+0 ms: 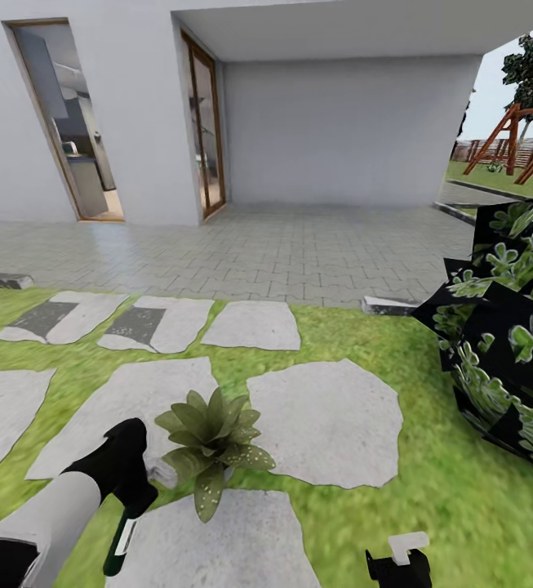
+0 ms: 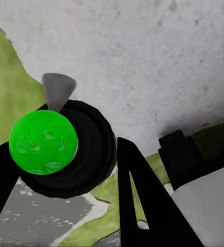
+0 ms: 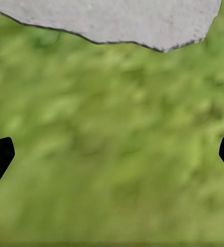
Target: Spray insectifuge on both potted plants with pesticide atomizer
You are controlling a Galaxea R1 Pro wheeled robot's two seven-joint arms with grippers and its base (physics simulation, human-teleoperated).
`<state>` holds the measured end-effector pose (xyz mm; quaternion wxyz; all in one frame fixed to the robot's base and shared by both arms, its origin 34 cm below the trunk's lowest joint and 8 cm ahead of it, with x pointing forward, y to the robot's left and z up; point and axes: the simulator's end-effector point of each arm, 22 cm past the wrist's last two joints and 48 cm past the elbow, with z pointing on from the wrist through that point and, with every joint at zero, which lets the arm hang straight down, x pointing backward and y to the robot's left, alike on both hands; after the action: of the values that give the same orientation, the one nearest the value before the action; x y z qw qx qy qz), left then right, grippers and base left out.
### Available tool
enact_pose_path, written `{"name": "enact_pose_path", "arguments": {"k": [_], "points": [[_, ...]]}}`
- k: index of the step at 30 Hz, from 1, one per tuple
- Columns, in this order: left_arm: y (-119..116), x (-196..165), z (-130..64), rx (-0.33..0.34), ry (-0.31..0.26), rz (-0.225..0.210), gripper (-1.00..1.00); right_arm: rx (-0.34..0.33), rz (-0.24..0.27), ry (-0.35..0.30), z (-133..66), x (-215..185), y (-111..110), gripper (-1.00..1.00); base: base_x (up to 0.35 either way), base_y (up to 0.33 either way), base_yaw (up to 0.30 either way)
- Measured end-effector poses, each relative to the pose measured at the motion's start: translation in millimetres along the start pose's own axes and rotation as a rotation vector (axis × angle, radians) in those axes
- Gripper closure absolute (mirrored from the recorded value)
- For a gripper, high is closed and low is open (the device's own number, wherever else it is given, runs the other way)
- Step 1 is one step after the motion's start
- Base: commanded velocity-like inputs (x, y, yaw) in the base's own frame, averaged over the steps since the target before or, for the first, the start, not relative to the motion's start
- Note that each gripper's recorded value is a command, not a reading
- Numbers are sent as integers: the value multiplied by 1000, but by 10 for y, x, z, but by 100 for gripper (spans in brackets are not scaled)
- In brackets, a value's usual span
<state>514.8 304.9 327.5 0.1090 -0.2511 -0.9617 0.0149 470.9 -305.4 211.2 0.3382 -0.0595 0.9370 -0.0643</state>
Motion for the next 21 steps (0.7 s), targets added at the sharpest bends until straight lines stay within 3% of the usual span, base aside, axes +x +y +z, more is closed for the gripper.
{"name": "enact_pose_path", "arguments": {"k": [9, 21], "points": [[-302, -179, 6, 34, -19, 31, 100, 0, 0, 0, 0, 0, 0, -100, 0, 0, -5], [-20, -78, -30, -18, -14, 12, 100, 0, 0, 0, -1, 0, 0, -100, 15, 20, -252]]}}
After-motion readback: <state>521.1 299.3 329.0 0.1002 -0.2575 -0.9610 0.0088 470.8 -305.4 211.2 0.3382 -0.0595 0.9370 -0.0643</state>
